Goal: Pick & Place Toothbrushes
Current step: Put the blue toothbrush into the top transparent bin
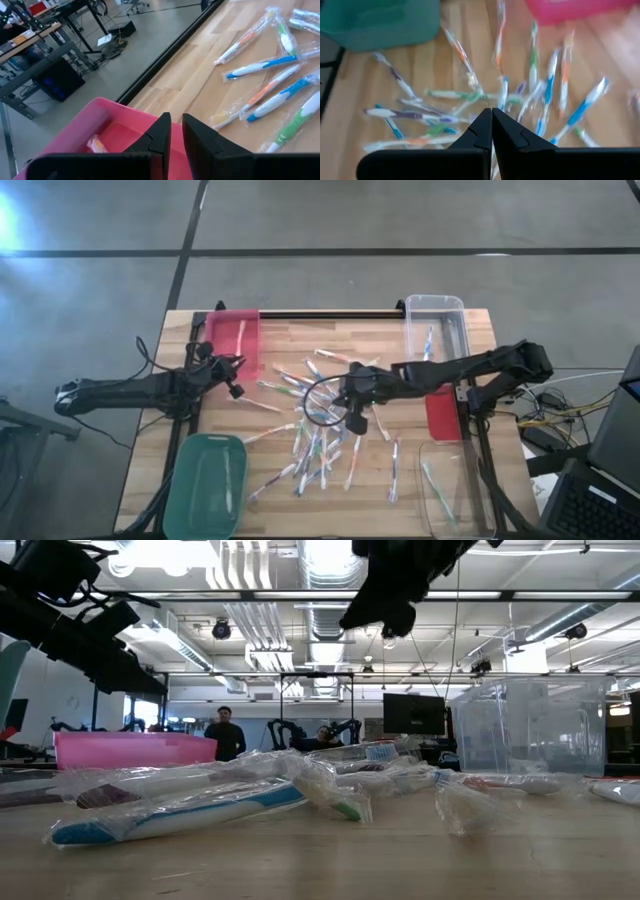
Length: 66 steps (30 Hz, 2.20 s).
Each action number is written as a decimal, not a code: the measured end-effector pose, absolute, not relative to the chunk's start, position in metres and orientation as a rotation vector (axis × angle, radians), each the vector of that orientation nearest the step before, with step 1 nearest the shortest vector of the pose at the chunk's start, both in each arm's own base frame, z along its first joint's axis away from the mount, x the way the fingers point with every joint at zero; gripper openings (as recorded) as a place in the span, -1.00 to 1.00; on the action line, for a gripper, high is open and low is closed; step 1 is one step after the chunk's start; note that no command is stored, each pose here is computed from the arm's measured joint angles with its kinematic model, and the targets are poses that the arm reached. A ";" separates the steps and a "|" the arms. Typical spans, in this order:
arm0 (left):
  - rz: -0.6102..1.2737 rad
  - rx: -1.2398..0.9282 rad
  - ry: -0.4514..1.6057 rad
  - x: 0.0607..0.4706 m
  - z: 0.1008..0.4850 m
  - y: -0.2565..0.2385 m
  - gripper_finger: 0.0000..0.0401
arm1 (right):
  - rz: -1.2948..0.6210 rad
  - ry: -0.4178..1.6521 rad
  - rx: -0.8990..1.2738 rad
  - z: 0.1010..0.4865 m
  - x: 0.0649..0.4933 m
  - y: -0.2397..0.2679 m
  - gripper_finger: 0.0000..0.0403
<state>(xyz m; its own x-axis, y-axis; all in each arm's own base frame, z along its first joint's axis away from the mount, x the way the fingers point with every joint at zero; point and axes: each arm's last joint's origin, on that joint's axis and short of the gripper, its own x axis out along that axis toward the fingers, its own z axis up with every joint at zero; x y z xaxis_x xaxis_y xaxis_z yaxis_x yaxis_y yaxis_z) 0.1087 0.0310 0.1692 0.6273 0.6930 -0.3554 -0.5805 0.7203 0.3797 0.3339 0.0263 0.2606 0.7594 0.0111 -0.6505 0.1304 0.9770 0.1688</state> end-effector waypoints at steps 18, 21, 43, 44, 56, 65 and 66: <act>0.735 0.241 0.516 0.108 0.168 0.031 -0.74 | -0.063 1.070 0.146 0.224 0.413 0.038 -0.96; 0.735 0.242 0.519 0.108 0.168 0.031 -0.74 | -0.063 1.090 0.140 0.214 0.424 0.039 -0.96; 0.735 0.244 0.527 0.108 0.168 0.031 -0.74 | -0.087 1.268 0.119 0.166 0.438 0.039 -0.48; 0.736 0.244 0.527 0.108 0.168 0.031 -0.74 | -0.087 1.269 0.119 0.165 0.438 0.039 -0.46; 0.735 0.244 0.527 0.108 0.168 0.031 -0.74 | -0.088 1.262 0.119 0.171 0.437 0.037 -0.35; 0.735 0.244 0.527 0.108 0.168 0.031 -0.74 | -0.129 1.250 0.011 0.174 0.437 0.031 -0.37; 0.735 0.244 0.527 0.108 0.168 0.031 -0.74 | -0.140 1.249 0.001 0.173 0.437 0.029 -0.39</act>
<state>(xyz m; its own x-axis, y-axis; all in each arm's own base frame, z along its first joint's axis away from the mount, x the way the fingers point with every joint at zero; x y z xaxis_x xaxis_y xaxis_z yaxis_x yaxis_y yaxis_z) 0.1078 0.0309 0.1677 0.6201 0.6919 -0.3698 -0.5722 0.7214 0.3901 0.4365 0.0292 0.1735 0.3087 -0.1057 -0.9453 0.1067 0.9914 -0.0761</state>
